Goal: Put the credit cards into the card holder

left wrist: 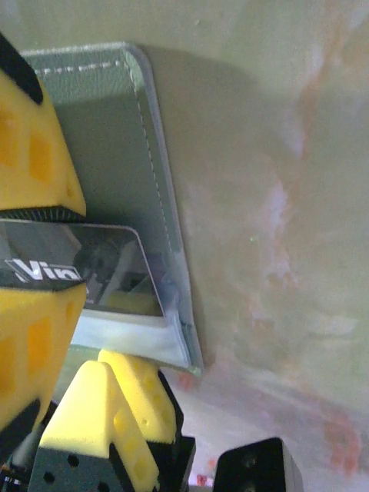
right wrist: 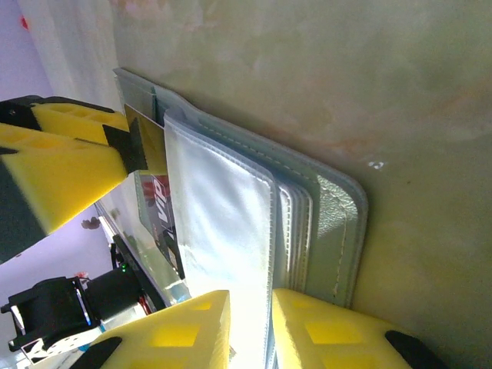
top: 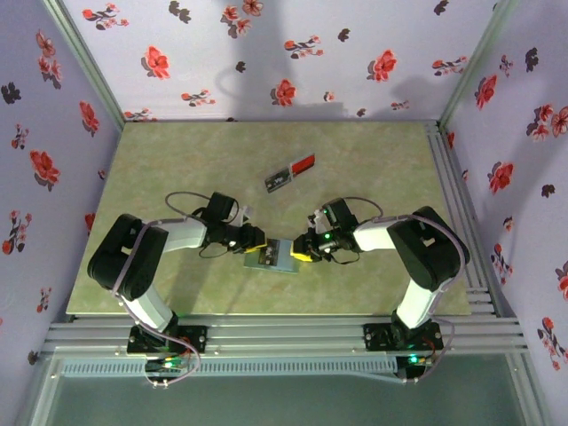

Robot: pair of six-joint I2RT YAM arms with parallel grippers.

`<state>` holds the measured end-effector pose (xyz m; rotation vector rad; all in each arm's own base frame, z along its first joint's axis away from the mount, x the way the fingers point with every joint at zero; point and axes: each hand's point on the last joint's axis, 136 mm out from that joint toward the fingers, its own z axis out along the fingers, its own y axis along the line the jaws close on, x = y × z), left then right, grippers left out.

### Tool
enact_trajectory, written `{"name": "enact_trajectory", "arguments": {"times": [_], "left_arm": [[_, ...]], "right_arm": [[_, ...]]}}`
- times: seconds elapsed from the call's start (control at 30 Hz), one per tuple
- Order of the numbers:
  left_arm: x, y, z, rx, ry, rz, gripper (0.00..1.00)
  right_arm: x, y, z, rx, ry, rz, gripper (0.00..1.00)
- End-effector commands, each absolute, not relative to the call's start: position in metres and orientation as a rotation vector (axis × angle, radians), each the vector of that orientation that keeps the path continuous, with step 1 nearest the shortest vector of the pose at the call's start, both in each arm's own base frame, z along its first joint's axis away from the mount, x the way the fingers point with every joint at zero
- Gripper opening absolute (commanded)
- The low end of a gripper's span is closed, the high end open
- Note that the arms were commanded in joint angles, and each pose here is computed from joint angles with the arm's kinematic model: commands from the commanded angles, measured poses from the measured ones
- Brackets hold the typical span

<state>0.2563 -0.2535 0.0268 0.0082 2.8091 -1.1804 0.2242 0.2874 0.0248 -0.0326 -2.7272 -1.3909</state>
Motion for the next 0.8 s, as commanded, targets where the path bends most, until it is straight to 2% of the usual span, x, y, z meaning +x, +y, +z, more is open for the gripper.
{"name": "enact_trajectory", "arguments": {"times": [0.0,0.2,0.57,0.77], "left_arm": [[0.246,-0.246,0.012,0.002,2.888,-1.059,0.24],[0.245,-0.255,0.018,0.067,2.872,-1.068,0.16],[0.244,-0.267,0.029,0.087,2.847,-1.08,0.14],[0.245,-0.281,0.039,-0.025,2.832,-1.168,0.14]], "right_arm": [[0.204,0.266,-0.019,-0.111,-2.785,-1.117,0.22],[0.204,0.265,-0.02,-0.108,-2.784,-1.115,0.2],[0.205,0.268,-0.018,-0.104,-2.785,-1.13,0.19],[0.206,0.27,-0.018,-0.096,-2.782,-1.138,0.18]]}}
